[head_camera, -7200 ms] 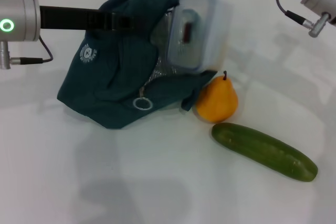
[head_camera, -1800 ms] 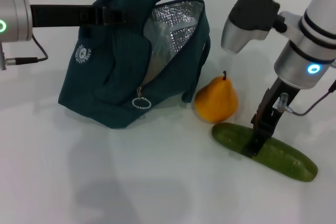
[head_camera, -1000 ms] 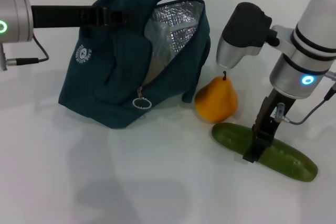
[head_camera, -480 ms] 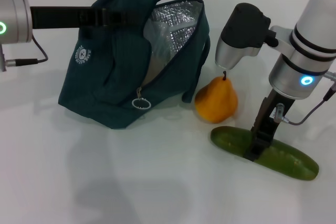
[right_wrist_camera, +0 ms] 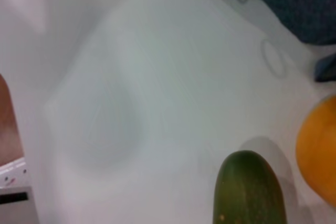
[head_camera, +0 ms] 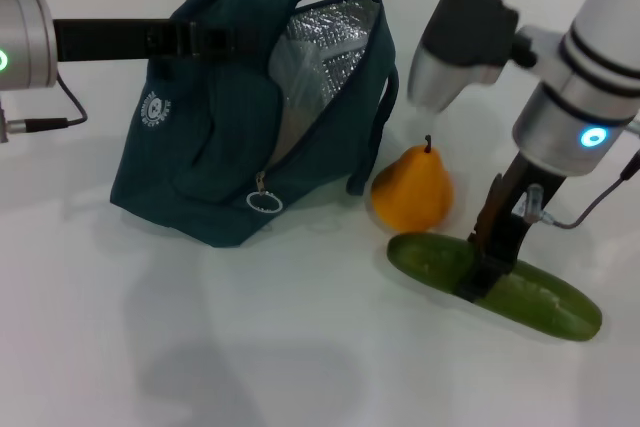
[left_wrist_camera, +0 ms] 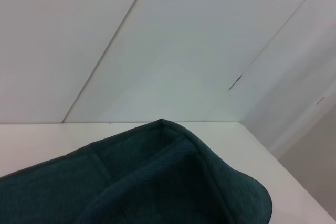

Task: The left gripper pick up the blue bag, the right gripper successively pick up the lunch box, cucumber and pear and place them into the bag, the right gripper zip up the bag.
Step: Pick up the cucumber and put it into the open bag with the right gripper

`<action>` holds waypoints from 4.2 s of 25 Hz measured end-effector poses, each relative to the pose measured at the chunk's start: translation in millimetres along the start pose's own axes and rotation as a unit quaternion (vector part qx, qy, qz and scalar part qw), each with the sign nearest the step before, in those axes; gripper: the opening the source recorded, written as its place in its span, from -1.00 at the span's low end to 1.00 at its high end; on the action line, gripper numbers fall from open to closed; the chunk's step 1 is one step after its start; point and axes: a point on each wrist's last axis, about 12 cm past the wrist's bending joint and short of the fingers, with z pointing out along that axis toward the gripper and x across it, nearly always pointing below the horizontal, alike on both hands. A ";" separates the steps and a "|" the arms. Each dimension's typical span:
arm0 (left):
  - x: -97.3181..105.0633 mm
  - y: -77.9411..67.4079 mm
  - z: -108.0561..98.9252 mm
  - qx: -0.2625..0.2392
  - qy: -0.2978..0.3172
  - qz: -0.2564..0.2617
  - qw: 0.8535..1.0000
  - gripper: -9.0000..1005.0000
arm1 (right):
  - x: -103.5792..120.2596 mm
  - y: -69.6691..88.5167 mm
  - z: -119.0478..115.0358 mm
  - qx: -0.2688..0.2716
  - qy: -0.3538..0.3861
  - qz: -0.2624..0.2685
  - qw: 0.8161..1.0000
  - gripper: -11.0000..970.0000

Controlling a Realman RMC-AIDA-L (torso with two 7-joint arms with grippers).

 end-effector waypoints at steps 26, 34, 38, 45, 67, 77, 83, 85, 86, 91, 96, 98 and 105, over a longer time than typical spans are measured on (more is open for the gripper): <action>2.2 2.7 -6.2 -0.001 -0.009 -0.007 1.000 -0.89 | 86.4 -32.2 -98.3 0.079 -0.446 0.055 0.890 0.12; 0.7 1.9 -5.4 0.000 -0.009 -0.004 1.000 -0.89 | 82.9 -45.0 -87.2 0.083 -0.589 0.005 0.804 0.12; 0.4 2.0 -5.4 0.000 -0.010 -0.004 1.000 -0.89 | 79.5 -49.7 -82.6 0.102 -0.642 -0.028 0.759 0.12; 0.6 1.5 -4.4 0.001 -0.010 -0.004 1.000 -0.89 | 52.4 -55.2 -59.1 0.091 -0.674 -0.048 0.731 0.12; 6.4 6.8 -2.8 0.002 -0.006 -0.010 1.000 -0.89 | 30.4 -35.3 -6.5 0.051 -0.692 -0.075 0.716 0.12; 5.2 8.0 -4.7 -0.001 -0.007 -0.008 1.000 -0.89 | 29.1 -28.9 8.5 0.044 -0.692 -0.072 0.717 0.12; 4.7 8.7 -5.8 -0.003 -0.008 -0.008 1.000 -0.89 | 30.6 -26.0 18.3 0.037 -0.684 -0.065 0.726 0.12; 4.7 8.8 -5.8 -0.003 -0.008 -0.008 1.000 -0.89 | 32.7 -26.4 21.2 0.037 -0.681 -0.060 0.729 0.13; 4.7 8.8 -5.9 -0.003 -0.008 -0.008 1.000 -0.89 | 33.5 -26.3 22.6 0.036 -0.680 -0.058 0.730 0.13; 4.7 8.7 -5.8 -0.003 -0.008 -0.008 1.000 -0.89 | 37.4 -24.5 30.0 0.035 -0.676 -0.047 0.734 0.15; 5.9 8.7 -4.8 -0.003 -0.006 -0.009 1.000 -0.89 | 35.3 -22.0 34.4 0.040 -0.676 -0.048 0.734 0.17; 6.1 8.7 -4.8 -0.003 -0.006 -0.010 1.000 -0.89 | 34.1 -21.5 34.6 0.041 -0.677 -0.049 0.734 0.17; 7.4 9.0 -4.0 -0.002 -0.006 -0.013 1.000 -0.89 | 28.6 -16.7 37.8 0.045 -0.675 -0.063 0.734 0.20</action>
